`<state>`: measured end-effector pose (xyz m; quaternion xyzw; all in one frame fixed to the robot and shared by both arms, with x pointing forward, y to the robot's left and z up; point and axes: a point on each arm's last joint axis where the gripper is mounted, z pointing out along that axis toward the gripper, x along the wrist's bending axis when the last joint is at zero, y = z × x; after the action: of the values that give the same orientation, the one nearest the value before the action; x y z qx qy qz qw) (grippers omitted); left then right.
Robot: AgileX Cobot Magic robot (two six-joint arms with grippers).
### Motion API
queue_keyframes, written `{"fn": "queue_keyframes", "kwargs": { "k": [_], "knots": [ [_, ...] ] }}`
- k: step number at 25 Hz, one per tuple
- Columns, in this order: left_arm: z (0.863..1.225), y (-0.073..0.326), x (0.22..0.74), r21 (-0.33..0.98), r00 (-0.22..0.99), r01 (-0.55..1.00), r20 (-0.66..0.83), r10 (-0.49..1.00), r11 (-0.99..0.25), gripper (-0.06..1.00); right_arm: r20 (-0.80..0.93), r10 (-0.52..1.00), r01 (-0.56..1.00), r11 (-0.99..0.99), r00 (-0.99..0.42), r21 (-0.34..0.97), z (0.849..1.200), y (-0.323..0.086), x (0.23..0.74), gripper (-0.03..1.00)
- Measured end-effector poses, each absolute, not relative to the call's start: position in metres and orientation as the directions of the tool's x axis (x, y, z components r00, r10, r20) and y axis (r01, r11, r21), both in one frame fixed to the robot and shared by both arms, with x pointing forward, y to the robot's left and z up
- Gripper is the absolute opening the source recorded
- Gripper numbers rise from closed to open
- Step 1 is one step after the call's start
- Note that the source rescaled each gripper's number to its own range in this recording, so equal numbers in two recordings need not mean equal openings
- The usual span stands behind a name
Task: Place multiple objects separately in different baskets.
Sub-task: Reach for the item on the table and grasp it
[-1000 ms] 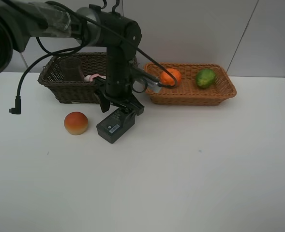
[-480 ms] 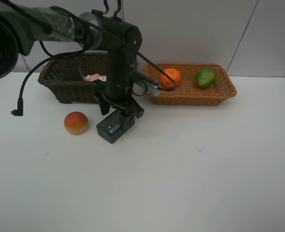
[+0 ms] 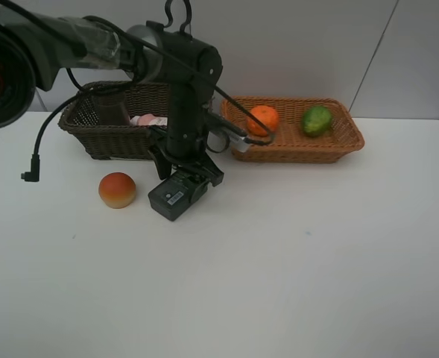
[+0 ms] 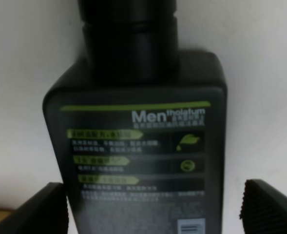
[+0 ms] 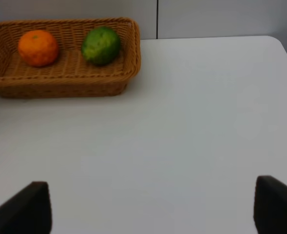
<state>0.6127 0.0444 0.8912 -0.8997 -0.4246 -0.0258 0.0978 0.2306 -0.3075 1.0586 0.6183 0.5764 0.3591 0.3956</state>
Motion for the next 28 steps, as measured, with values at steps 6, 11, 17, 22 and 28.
{"fn": "queue_keyframes", "kwargs": {
  "k": [6,11,17,22,28],
  "knots": [
    [0.891,0.045,0.613,-0.154,0.640,0.768,0.135,0.757,-0.622,0.92,-0.012,0.997,0.429,-0.022,0.078,0.903,1.059,-0.307,0.231,0.79],
    [0.891,0.045,0.613,-0.154,0.640,0.768,0.137,0.756,-0.622,0.92,-0.012,0.997,0.429,-0.022,0.078,0.903,1.059,-0.307,0.231,0.79],
    [0.891,0.045,0.614,-0.150,0.642,0.766,0.145,0.753,-0.625,0.92,-0.012,0.997,0.429,-0.022,0.078,0.903,1.059,-0.307,0.231,0.79],
    [0.891,0.045,0.615,-0.141,0.643,0.766,0.146,0.752,-0.627,0.92,-0.012,0.997,0.429,-0.022,0.078,0.903,1.059,-0.307,0.231,0.79],
    [0.880,0.046,0.614,-0.164,0.646,0.762,0.144,0.749,-0.626,0.92,-0.012,0.997,0.429,-0.022,0.078,0.903,1.059,-0.307,0.231,0.79]
  ]
}}
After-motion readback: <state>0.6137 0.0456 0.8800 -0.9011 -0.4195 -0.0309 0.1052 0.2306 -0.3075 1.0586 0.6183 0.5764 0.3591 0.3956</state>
